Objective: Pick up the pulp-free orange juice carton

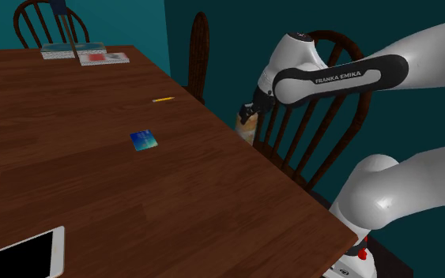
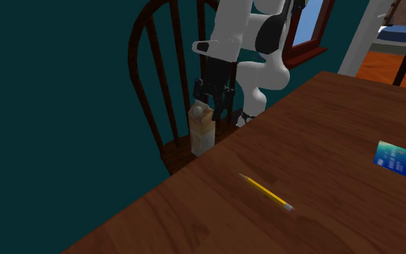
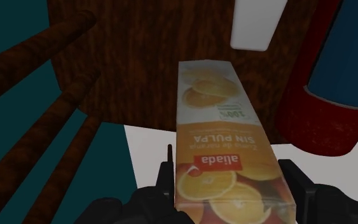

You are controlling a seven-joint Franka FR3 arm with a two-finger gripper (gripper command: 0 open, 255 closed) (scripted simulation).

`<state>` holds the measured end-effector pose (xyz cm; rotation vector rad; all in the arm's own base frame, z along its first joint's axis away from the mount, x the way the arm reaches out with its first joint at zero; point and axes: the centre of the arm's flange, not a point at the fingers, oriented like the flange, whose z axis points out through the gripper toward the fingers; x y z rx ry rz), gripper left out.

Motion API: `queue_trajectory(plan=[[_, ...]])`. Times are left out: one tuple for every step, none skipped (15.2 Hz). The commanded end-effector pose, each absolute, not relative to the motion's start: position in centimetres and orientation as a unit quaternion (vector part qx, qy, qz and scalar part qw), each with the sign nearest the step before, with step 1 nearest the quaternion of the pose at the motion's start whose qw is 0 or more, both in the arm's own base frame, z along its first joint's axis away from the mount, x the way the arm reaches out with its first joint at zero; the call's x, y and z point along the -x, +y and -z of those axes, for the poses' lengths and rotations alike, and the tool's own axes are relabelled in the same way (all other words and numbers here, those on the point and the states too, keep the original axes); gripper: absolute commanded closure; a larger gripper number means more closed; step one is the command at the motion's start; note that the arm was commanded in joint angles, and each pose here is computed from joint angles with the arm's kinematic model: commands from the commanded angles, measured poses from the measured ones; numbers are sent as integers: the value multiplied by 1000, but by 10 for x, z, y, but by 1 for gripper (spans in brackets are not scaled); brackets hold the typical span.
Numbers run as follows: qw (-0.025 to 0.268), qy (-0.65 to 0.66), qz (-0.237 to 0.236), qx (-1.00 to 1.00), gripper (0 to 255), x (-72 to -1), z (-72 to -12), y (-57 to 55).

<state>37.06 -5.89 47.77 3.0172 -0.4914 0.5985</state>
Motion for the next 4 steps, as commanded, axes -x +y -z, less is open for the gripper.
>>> queue_trajectory(plan=[[13, -158, -192, -968, 255, -371, -488, -59], [13, -158, -192, -968, 255, -371, -494, -59], [13, -158, -192, -968, 255, -371, -494, -59], [13, -158, -192, -968, 255, -371, -494, -59]])
